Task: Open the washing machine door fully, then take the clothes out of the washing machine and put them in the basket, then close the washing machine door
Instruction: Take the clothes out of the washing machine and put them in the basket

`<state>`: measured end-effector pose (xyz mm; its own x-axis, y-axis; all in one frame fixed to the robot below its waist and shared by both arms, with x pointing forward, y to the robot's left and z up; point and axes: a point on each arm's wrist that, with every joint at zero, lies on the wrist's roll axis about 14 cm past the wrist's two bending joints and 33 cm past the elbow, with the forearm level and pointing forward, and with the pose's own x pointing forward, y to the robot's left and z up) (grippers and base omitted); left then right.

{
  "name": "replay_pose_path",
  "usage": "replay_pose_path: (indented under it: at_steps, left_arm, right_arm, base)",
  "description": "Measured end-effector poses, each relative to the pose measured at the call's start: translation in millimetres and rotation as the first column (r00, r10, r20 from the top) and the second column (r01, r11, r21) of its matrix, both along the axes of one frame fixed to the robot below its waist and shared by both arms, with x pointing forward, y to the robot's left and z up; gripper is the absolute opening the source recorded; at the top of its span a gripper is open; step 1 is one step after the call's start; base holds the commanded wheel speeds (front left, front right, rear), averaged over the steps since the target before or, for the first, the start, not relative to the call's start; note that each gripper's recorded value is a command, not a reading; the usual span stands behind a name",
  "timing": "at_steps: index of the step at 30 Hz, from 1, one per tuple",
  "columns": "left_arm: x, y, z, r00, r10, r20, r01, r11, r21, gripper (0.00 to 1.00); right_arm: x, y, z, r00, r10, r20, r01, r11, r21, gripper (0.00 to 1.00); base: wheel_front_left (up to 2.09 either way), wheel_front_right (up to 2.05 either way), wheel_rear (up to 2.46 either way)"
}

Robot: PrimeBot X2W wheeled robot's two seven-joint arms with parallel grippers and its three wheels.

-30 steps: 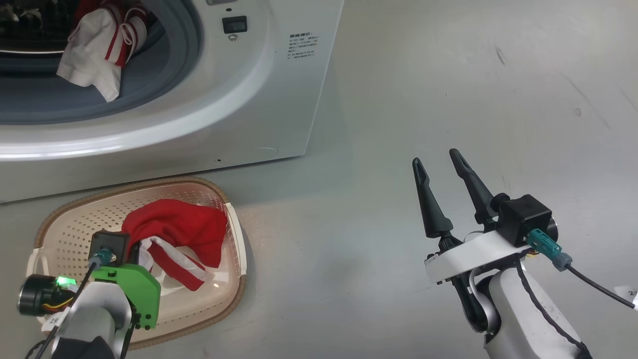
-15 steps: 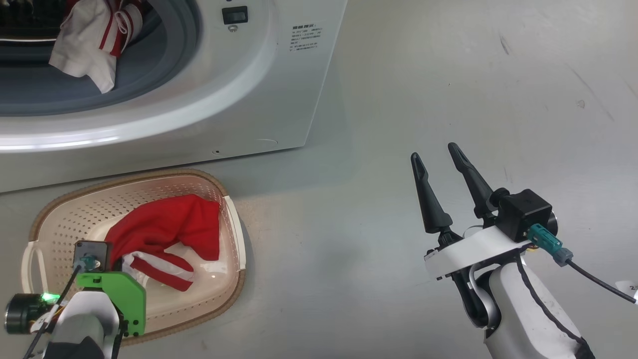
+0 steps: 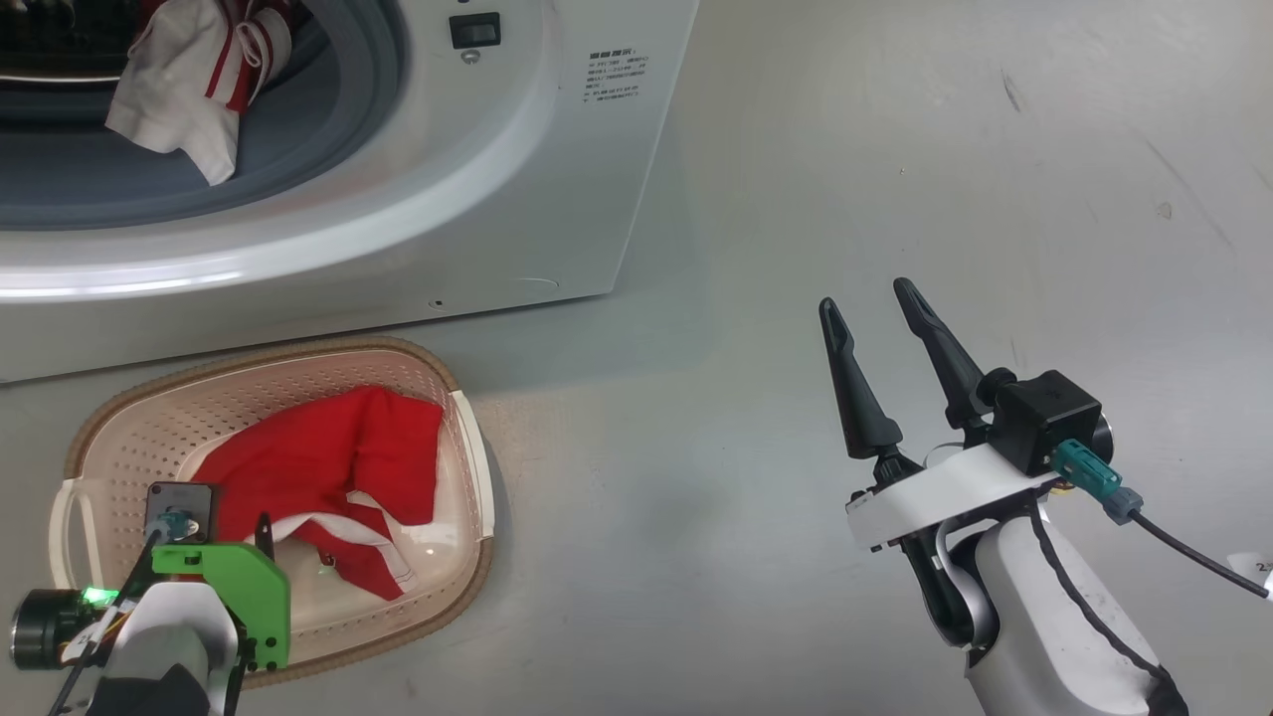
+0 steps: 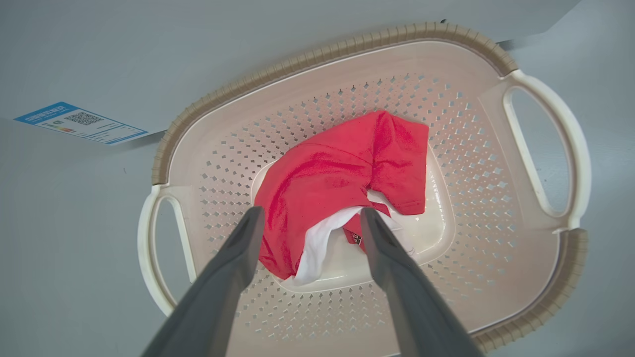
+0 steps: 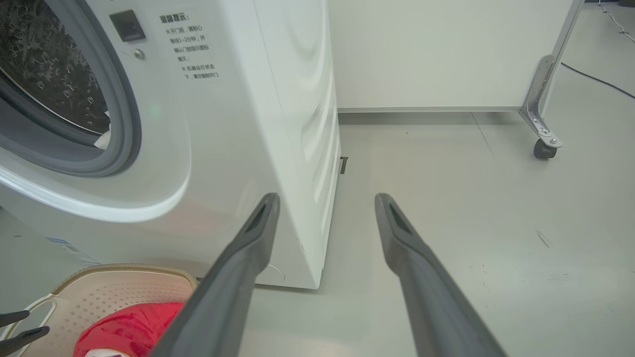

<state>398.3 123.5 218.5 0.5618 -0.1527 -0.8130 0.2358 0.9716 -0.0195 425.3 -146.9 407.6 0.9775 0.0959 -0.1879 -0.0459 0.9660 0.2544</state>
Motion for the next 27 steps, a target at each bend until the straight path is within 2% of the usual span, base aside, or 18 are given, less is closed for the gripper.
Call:
replay_pose_path:
  at_steps: [10, 15, 27]
  left_arm:
    - [14, -6, 17, 0.996, 0.006, 0.091, -0.004, 1.000, -0.025, 1.00]
    - [39, -14, 58, 0.962, 0.028, 0.273, -0.009, 0.997, -0.073, 1.00]
    - [55, -25, 124, 0.886, 0.019, 0.464, 0.050, 0.990, -0.135, 1.00]
  right_arm:
    - [2, 1, 8, 1.000, 0.003, 0.022, -0.003, 1.000, 0.000, 1.00]
    - [2, 2, 25, 0.998, 0.006, 0.066, -0.006, 1.000, 0.003, 1.00]
    - [-11, 5, 45, 0.994, 0.006, 0.109, -0.008, 1.000, 0.014, 1.00]
  base:
    - [0.00, 0.00, 0.00]
    - [0.00, 0.00, 0.00]
    - [0.00, 0.00, 0.00]
